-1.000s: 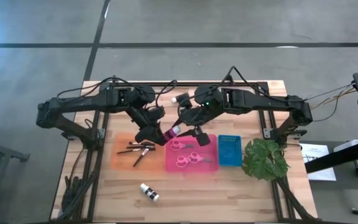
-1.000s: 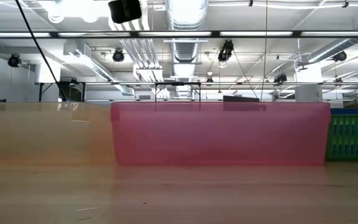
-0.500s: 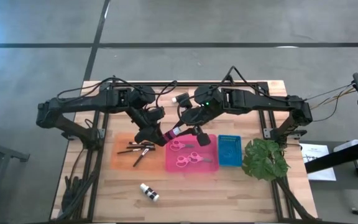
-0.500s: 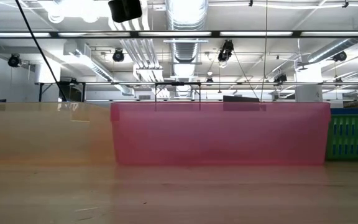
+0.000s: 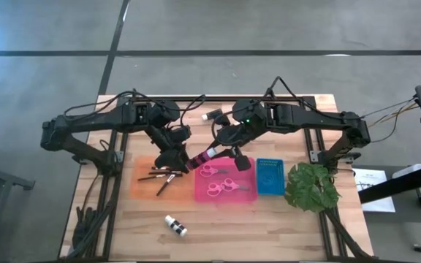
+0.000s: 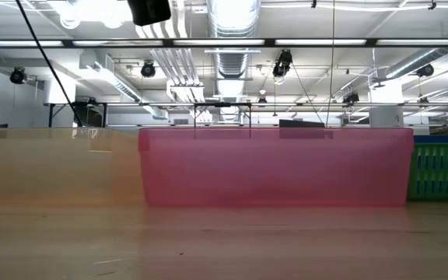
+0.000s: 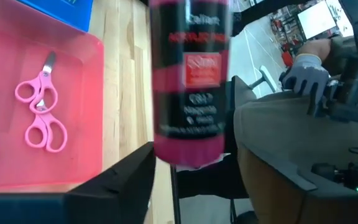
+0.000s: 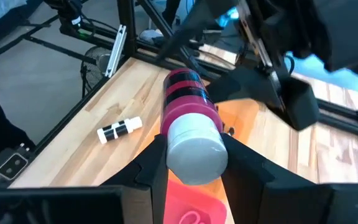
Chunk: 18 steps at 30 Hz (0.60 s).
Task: Pick & Place Paint Supplies
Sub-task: Put the pink paint bottle into the blue bin
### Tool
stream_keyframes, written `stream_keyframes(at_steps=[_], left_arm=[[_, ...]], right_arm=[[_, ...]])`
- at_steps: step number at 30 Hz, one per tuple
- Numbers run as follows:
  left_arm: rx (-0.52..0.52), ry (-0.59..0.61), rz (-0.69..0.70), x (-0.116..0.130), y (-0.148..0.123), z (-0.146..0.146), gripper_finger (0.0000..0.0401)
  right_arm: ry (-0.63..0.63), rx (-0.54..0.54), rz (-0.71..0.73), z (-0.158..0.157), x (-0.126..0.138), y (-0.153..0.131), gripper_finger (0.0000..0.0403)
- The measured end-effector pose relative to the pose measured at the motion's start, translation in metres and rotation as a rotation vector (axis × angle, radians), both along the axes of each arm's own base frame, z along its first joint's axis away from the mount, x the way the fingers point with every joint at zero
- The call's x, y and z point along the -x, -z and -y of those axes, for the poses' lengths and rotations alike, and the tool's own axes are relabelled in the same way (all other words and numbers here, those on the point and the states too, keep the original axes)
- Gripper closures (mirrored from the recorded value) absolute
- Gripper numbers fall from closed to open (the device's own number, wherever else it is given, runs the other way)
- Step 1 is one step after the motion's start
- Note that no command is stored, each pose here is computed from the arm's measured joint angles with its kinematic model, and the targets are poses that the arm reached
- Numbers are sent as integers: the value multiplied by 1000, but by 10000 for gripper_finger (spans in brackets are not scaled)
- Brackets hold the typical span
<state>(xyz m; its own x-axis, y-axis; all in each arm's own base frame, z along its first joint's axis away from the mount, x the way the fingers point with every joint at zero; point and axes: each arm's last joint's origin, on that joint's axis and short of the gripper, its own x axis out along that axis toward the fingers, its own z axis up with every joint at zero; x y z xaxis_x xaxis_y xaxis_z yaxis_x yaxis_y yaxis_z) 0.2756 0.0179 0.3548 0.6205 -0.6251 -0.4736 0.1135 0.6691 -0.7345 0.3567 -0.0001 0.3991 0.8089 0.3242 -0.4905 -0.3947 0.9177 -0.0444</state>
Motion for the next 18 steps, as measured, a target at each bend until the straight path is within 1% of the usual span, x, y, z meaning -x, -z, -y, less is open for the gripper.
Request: stream_keyframes(at_steps=[4, 7, 11, 15, 18], left_arm=[[-4, 6, 5, 4, -2, 1, 135], [-17, 20, -19, 8, 0, 1, 122], [-66, 28, -103, 16, 7, 1, 118], [-149, 0, -210, 23, 16, 0, 118], [-196, -24, -255, 26, 19, -1, 118]], right_arm=[[25, -3, -48, 1, 7, 0, 293], [58, -1, -137, 1, 18, 2, 293], [118, -12, -340, 2, 36, 11, 293], [214, -13, -571, 3, 52, 24, 293], [277, -10, -718, 3, 63, 34, 293]])
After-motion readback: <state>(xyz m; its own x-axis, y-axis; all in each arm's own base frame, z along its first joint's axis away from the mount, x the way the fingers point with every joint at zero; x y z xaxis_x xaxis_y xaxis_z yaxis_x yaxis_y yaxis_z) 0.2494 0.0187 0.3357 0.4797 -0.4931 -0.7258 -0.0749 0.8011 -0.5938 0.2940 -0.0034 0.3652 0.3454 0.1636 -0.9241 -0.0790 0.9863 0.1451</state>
